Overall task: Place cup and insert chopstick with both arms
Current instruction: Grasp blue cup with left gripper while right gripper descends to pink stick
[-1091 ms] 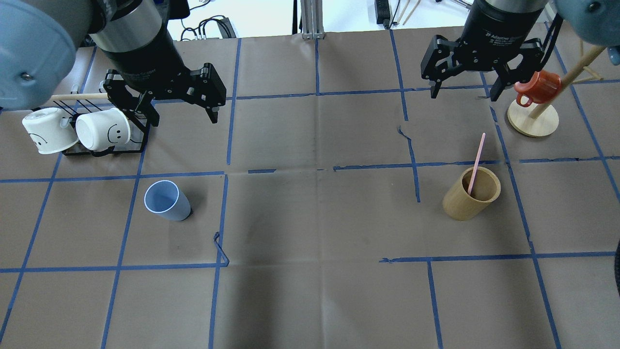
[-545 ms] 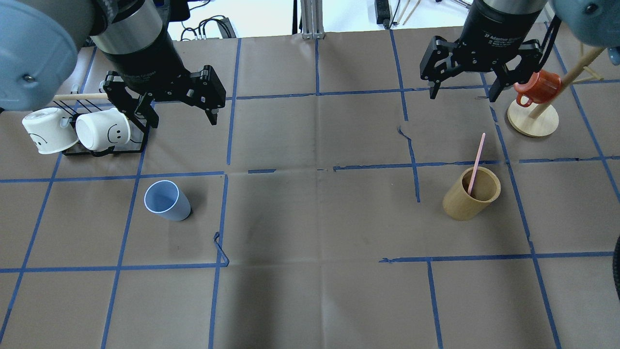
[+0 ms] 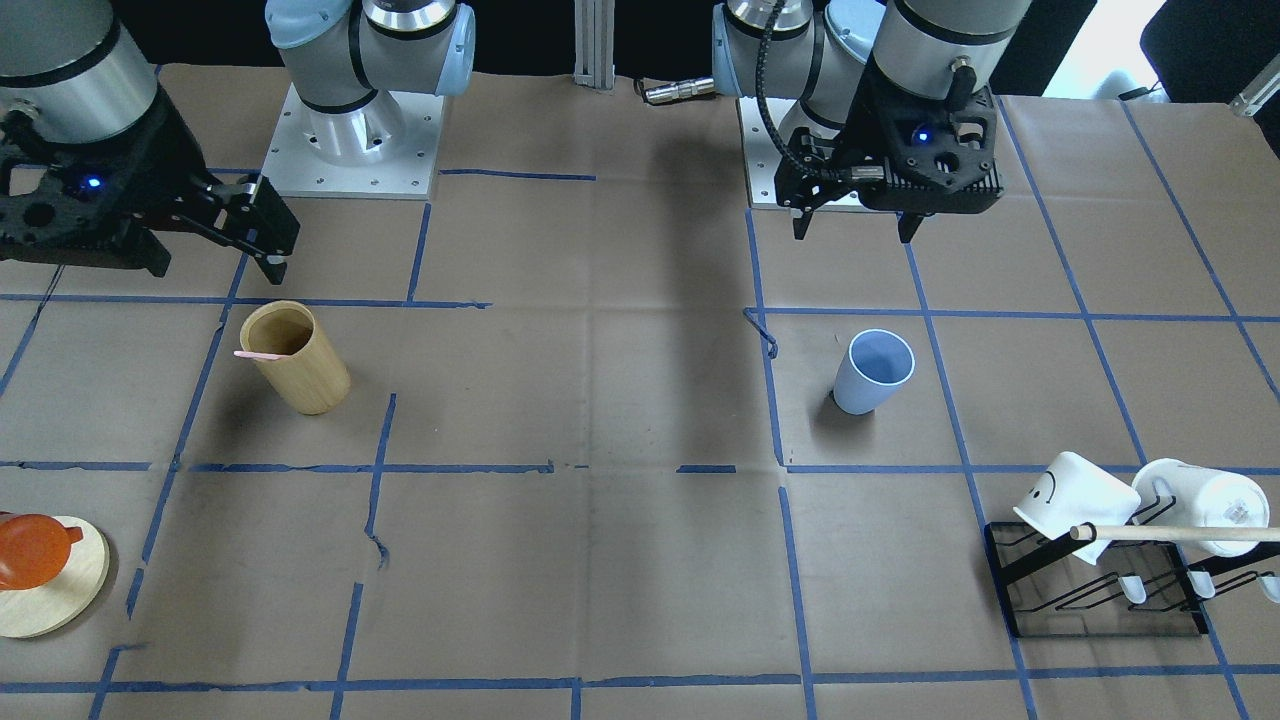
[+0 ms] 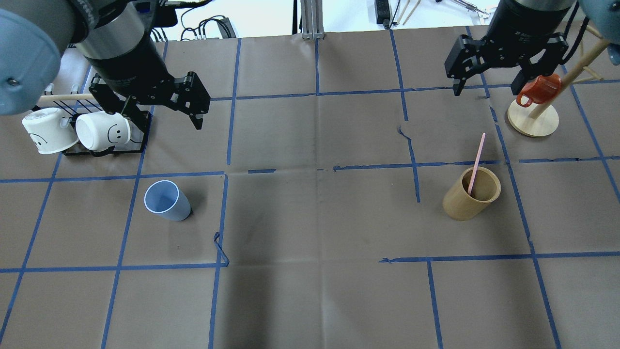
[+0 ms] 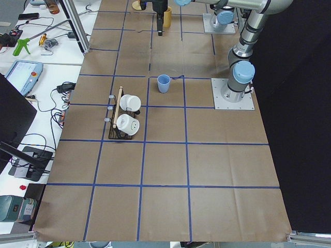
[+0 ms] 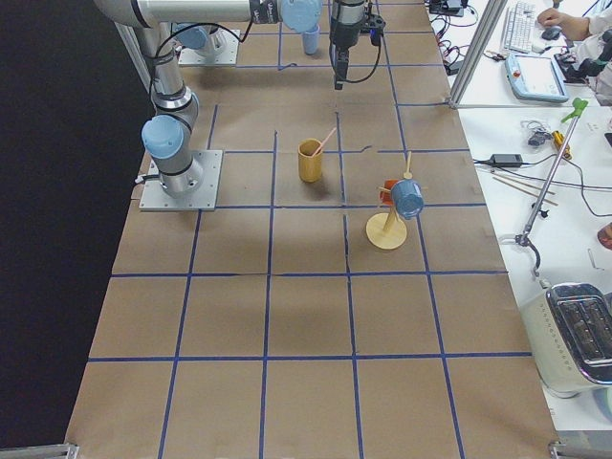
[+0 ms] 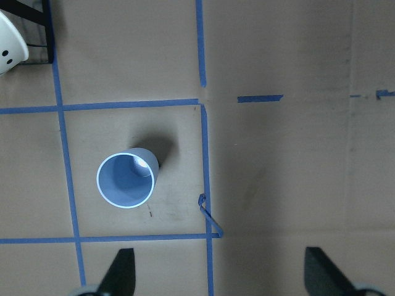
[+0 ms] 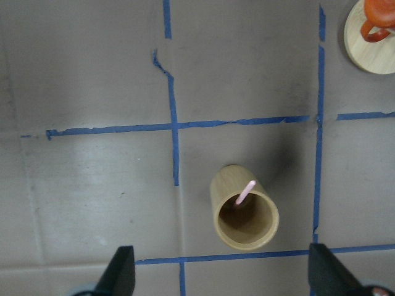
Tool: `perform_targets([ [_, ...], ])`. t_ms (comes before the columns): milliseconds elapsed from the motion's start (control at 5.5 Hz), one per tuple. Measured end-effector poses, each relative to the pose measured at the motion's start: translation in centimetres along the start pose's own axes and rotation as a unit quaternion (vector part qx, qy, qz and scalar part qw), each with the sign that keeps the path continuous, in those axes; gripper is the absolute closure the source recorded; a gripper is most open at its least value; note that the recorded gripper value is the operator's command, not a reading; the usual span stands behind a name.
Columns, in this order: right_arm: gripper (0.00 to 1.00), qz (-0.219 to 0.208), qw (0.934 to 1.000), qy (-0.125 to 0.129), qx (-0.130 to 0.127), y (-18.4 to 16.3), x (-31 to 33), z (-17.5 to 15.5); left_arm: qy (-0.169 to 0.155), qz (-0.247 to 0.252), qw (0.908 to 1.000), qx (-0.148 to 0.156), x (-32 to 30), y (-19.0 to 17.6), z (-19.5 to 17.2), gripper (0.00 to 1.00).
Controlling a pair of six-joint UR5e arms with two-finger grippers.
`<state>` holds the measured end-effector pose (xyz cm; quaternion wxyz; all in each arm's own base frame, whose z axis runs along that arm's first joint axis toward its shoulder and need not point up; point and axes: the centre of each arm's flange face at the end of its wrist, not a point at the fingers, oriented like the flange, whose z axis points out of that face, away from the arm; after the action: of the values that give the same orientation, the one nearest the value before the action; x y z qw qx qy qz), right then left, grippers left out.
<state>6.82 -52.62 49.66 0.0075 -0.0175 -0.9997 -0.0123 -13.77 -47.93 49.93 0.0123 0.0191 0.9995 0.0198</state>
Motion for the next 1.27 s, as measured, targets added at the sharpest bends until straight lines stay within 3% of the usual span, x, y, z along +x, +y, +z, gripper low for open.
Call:
perform_targets([
  [182,0.0,-0.008,0.9999,-0.003,0.013,-0.2,2.7,1.6,0.002,-0.001,1.0,-0.003,-2.3,-0.2,3.1,0.06],
  [727,0.0,-0.014,0.9942,0.007,0.107,1.1,3.1,10.7,-0.003,-0.001,0.9995,0.031,-4.5,1.4,21.2,0.07],
  [909,0.0,-0.014,0.9931,0.001,0.116,2.2,2.8,13.1,-0.004,0.0,0.9998,0.019,-4.7,1.8,24.4,0.63],
  [1091,0.0,-0.013,0.9931,-0.003,0.116,3.1,2.5,14.4,-0.004,0.001,0.9999,0.01,-4.7,1.9,25.6,0.87],
  [1273,0.14,-0.013,0.9939,-0.005,0.109,3.7,2.4,15.4,-0.004,0.001,1.0,0.008,-4.8,1.8,25.9,0.89],
])
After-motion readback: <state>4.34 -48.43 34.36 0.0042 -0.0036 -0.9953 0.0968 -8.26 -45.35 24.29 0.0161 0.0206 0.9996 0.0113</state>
